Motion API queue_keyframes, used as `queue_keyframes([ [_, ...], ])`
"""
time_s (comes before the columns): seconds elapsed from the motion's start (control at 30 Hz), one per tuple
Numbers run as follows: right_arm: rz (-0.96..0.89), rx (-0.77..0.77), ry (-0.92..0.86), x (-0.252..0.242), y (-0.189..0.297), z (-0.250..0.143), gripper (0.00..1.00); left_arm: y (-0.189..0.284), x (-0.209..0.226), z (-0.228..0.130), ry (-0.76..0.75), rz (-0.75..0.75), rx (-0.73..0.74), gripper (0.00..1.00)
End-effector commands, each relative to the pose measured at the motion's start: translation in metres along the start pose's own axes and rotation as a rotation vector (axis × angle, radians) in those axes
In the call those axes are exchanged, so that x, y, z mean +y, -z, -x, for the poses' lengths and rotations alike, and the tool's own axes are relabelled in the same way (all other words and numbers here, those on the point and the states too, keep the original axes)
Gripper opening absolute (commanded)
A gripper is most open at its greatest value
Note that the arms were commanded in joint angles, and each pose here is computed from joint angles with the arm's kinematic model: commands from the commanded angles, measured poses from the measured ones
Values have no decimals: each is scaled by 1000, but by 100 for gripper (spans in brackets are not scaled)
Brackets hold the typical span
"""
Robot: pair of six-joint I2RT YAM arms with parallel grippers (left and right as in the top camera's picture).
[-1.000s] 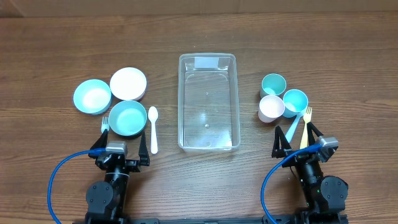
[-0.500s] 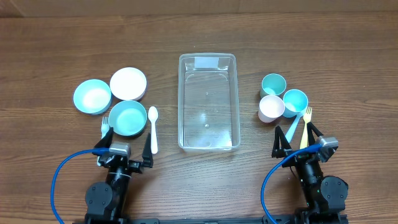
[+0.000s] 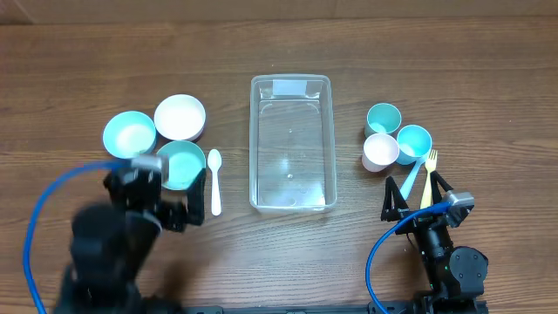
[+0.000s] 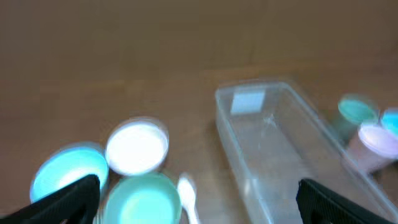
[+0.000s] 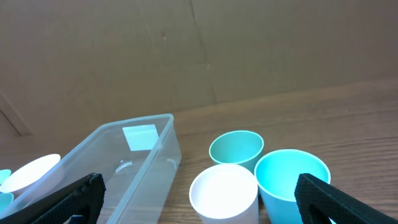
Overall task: Pack container
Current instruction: 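Move the left gripper to the teal bowl and grasp its rim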
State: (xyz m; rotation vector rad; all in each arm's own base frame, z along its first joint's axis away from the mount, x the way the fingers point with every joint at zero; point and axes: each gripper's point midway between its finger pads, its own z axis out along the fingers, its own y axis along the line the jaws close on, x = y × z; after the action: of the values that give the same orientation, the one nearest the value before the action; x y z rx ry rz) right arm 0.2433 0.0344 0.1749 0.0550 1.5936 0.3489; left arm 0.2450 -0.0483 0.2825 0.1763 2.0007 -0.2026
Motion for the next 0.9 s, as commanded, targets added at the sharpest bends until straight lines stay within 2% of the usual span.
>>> queue_keyframes([
  [0.0, -3, -4, 4, -1, 0, -2, 100, -34, 9, 10, -13, 23, 315, 100],
  [0.07, -3, -4, 4, -1, 0, -2, 100, -62, 6, 4, 20, -22, 501, 100],
  [0.17, -3, -4, 4, -1, 0, -2, 100, -106, -2, -12, 108, -87, 632, 100],
  [0.27, -3, -4, 4, -1, 0, -2, 100, -138, -4, -45, 147, -122, 760, 98],
  [0.3, -3, -4, 4, -1, 0, -2, 100, -140, -3, -56, 154, -117, 804, 91],
  [0.33, -3, -4, 4, -1, 0, -2, 100, -141, -2, -66, 158, -108, 844, 92],
  [0.37, -3, -4, 4, -1, 0, -2, 100, -142, 2, -77, 156, -86, 886, 98],
  [0.4, -3, -4, 4, -1, 0, -2, 100, -143, 11, -93, 144, -41, 939, 97],
  [0.47, -3, -4, 4, -1, 0, -2, 100, -150, 29, -124, 162, 82, 1012, 89],
  [0.53, -3, -4, 4, -1, 0, -2, 100, -157, 37, -143, 198, 152, 1040, 73],
  [0.6, -3, -4, 4, -1, 0, -2, 100, -163, 38, -154, 203, 157, 1043, 57],
  [0.77, -3, -4, 4, -1, 0, -2, 100, -173, 47, -171, 178, 192, 1009, 59],
  [0.83, -3, -4, 4, -1, 0, -2, 100, -176, 48, -172, 175, 194, 995, 54],
  [0.87, -3, -4, 4, -1, 0, -2, 100, -178, 48, -173, 169, 199, 987, 48],
])
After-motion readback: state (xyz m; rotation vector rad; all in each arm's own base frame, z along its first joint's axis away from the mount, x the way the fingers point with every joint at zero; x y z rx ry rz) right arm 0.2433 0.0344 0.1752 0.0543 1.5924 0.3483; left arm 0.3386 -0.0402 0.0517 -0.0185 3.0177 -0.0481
